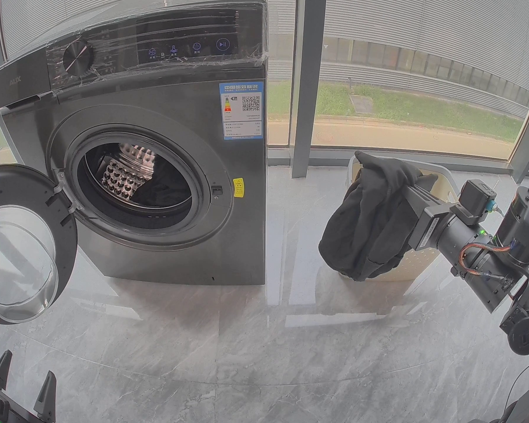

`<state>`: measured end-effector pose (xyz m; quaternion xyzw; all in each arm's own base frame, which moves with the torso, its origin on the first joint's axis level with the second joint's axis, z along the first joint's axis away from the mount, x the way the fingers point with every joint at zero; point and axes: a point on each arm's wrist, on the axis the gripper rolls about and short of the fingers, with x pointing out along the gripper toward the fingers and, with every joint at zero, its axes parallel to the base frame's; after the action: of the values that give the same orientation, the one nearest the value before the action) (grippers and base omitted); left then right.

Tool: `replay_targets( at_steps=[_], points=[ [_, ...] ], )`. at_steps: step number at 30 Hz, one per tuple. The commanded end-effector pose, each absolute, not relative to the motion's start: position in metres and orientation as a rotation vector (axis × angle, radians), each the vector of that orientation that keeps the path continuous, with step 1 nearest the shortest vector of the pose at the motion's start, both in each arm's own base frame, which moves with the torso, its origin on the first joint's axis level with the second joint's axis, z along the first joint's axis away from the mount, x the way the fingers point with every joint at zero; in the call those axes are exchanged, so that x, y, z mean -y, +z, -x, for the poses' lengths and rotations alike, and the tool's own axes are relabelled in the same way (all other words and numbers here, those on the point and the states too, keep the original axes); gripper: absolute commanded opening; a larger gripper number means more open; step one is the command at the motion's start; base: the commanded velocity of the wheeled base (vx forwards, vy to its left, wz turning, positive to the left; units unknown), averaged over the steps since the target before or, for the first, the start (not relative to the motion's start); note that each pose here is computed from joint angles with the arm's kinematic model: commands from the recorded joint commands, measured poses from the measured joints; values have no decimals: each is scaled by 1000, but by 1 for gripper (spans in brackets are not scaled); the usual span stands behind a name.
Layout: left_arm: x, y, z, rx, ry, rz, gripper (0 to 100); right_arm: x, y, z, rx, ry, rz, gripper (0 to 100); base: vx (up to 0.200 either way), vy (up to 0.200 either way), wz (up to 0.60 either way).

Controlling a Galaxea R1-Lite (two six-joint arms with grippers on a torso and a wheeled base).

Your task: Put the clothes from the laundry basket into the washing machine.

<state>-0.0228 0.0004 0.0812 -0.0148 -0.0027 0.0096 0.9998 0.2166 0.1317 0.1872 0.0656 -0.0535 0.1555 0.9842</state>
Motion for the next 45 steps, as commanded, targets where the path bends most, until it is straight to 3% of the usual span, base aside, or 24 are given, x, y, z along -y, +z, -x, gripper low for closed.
replay_targets(
  at_steps=[1,45],
  points=[
    [0,77,23,3,18,31,100,-132,186,-217,104,311,-132,0,0,200,0],
    [0,77,23,3,20,29,100,-132,186,-213,101,322,-130,0,0,195,0]
  ],
)
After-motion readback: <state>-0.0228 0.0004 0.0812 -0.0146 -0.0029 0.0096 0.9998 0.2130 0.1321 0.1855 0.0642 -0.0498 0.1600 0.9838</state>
